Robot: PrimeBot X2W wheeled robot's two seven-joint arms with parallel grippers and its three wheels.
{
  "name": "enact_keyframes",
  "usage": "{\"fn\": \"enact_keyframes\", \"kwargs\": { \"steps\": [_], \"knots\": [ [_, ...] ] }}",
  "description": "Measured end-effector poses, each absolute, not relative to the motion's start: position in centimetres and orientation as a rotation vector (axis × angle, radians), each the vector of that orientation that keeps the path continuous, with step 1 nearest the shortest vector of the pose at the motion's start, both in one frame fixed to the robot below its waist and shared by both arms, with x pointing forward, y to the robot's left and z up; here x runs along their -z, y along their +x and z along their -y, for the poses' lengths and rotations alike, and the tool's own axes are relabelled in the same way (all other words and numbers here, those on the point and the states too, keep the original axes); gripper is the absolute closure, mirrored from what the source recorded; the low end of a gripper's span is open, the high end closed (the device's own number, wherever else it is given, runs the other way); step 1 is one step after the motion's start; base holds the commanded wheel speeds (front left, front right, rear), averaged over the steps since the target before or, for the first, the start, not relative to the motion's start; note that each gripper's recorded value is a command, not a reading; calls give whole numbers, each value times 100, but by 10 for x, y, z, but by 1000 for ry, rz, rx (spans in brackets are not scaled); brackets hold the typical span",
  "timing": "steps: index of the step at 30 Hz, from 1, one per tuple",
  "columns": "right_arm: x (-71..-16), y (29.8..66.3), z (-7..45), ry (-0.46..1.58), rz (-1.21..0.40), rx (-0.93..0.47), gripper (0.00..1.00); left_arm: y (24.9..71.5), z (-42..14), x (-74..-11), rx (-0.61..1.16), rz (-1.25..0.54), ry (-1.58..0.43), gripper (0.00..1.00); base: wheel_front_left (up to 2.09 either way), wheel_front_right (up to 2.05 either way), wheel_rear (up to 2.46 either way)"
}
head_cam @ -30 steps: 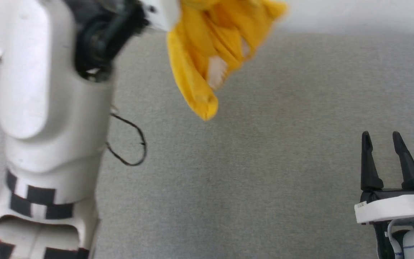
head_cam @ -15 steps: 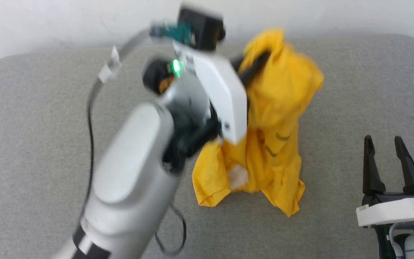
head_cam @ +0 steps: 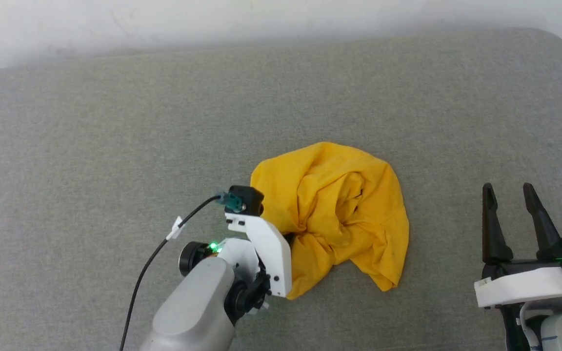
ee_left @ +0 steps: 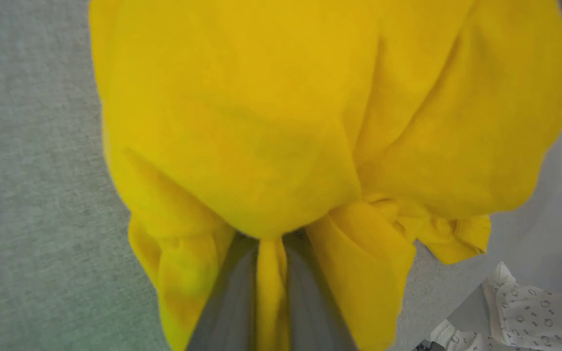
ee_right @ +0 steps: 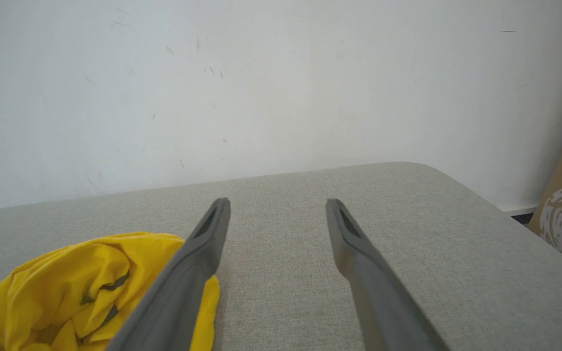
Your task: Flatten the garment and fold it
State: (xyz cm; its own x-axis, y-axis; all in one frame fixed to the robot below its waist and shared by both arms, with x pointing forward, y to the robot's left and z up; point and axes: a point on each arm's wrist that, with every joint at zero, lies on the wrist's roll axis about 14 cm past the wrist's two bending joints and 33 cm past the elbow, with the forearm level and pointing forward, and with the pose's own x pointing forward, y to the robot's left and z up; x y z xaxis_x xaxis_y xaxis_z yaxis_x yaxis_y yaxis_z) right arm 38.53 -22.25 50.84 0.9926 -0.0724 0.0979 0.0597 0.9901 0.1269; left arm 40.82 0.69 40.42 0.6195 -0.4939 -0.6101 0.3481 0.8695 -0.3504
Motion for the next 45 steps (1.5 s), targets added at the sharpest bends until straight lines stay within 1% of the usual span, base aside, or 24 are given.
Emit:
{"fn": "enact_keyframes", "kwargs": {
  "steps": [1, 2, 5, 8, 14, 17, 21, 24, 30, 33, 38, 45],
  "knots": [
    [-508, 385, 223, 124, 101, 67, 0, 408, -8, -400, 479, -765, -209, 11, 0, 0, 0],
    [-508, 386, 223, 124, 100, 68, 0, 409, -9, -399, 471, -760, -221, 0, 0, 0, 0],
    [-508, 386, 222, 123, 100, 65, 0, 417, -10, -406, 452, -704, -249, 0, 0, 0, 0],
    [-510, 386, 222, 122, 107, 65, 0, 430, -10, -426, 453, -613, -291, 0, 0, 0, 0],
    [-515, 386, 221, 122, 121, 61, 0, 452, -7, -499, 475, -308, -373, 0, 0, 0, 0],
    [-517, 386, 219, 123, 127, 54, 0, 458, -29, -536, 419, -124, -384, 0, 0, 0, 0],
    [-515, 385, 216, 125, 121, 46, 0, 451, -80, -560, 281, 95, -303, 0, 0, 0, 0],
    [-516, 385, 214, 125, 124, 39, 0, 435, -107, -566, 211, 177, -251, 0, 0, 0, 0],
    [-517, 385, 211, 119, 128, 28, 0, 402, -149, -571, 99, 255, -74, 0, 0, 0, 0],
    [-517, 383, 210, 114, 125, 25, 0, 383, -166, -553, 27, 207, -28, 0, 0, 0, 0],
    [-513, 378, 208, 113, 112, 19, 0, 358, -176, -518, -31, 96, -58, 0, 0, 0, 0],
    [-512, 379, 201, 109, 106, 0, 0, 356, -180, -517, -45, 100, -100, 0, 0, 0, 0]
  ]
}}
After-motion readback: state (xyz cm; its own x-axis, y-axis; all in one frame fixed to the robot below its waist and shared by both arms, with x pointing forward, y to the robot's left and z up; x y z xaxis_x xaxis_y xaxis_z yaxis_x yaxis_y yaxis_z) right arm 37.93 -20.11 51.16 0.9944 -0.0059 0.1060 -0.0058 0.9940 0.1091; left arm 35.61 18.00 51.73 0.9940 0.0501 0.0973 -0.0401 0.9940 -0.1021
